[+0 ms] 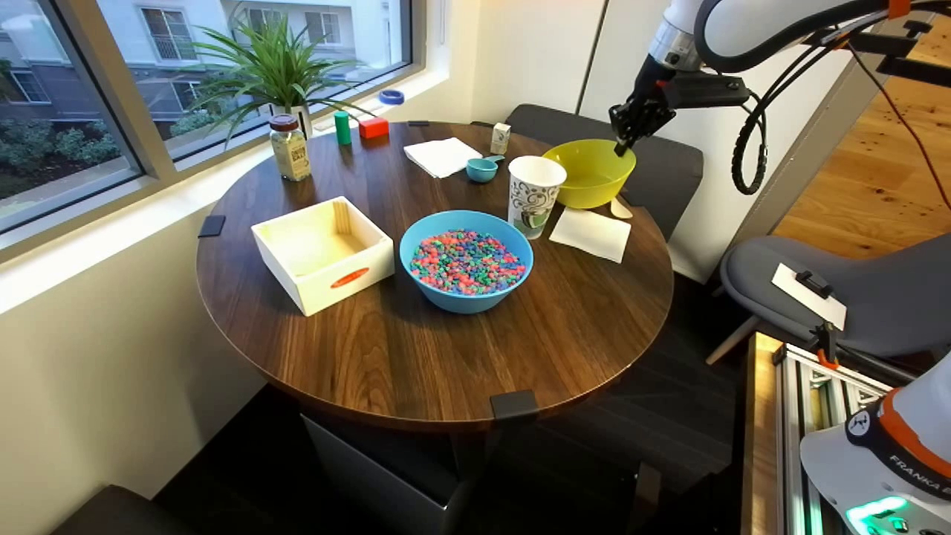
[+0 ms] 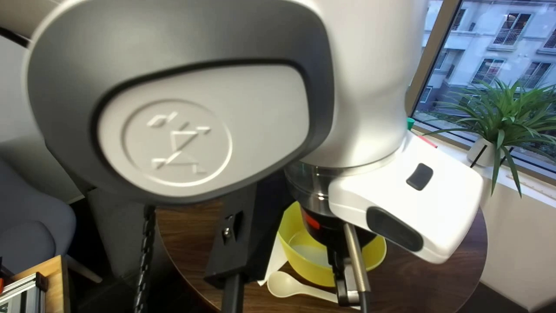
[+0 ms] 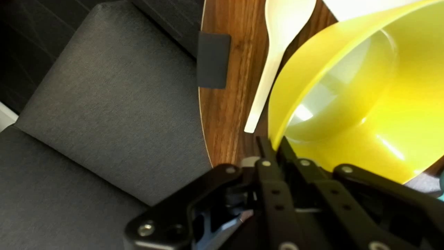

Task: Put the yellow bowl on the table

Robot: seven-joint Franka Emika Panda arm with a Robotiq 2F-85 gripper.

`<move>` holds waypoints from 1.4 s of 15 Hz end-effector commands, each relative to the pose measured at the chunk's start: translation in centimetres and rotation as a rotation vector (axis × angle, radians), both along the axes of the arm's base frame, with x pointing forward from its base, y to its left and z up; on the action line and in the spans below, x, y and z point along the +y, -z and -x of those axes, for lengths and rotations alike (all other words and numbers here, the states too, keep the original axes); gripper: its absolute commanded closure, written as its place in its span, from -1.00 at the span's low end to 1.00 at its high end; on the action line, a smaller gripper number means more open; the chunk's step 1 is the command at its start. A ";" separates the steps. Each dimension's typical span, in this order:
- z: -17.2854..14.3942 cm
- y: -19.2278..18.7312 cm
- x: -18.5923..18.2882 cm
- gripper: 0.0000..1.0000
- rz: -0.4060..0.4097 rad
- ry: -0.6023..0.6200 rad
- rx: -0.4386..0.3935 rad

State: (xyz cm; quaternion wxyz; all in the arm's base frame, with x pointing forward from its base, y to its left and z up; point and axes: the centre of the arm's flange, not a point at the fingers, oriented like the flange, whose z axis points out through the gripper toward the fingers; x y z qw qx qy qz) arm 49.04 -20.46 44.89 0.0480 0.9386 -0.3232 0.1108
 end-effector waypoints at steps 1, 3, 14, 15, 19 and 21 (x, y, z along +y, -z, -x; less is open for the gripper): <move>0.2 2.6 -0.2 0.67 0.019 -0.029 0.010; 0.2 3.1 0.0 0.77 0.013 -0.044 0.015; -0.5 2.4 0.2 -0.03 0.033 -0.077 -0.026; -0.6 2.0 0.3 -0.20 0.037 -0.078 -0.037; -1.2 -0.3 0.9 -0.78 0.046 -0.072 -0.061; -1.4 -1.6 1.2 -1.00 0.043 -0.051 -0.060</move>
